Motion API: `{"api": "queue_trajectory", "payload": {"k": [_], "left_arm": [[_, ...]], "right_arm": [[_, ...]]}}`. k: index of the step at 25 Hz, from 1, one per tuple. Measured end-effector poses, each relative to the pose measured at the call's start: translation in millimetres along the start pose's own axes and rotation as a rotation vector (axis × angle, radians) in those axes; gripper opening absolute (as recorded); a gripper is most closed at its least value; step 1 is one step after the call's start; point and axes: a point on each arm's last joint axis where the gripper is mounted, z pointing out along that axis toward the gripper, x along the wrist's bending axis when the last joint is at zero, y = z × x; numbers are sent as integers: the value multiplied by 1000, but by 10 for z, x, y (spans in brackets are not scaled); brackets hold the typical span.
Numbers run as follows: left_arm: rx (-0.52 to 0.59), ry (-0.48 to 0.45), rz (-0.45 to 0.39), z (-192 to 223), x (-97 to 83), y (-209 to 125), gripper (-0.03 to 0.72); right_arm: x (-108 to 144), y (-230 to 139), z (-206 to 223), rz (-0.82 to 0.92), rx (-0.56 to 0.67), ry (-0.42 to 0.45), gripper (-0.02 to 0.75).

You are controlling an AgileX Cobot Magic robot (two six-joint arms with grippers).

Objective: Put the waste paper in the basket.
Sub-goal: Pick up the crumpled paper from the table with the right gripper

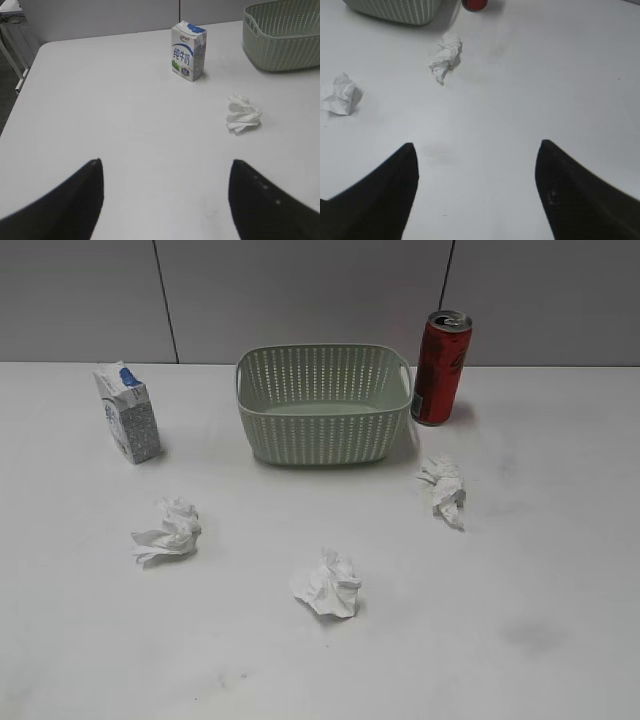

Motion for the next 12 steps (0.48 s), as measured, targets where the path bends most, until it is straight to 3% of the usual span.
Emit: {"api": "queue_trajectory", "payload": {"k": [12], "left_arm": [[0, 0, 0, 0, 0, 0, 587]], "right_arm": [[141, -944, -176, -18, -233, -33, 552]]}}
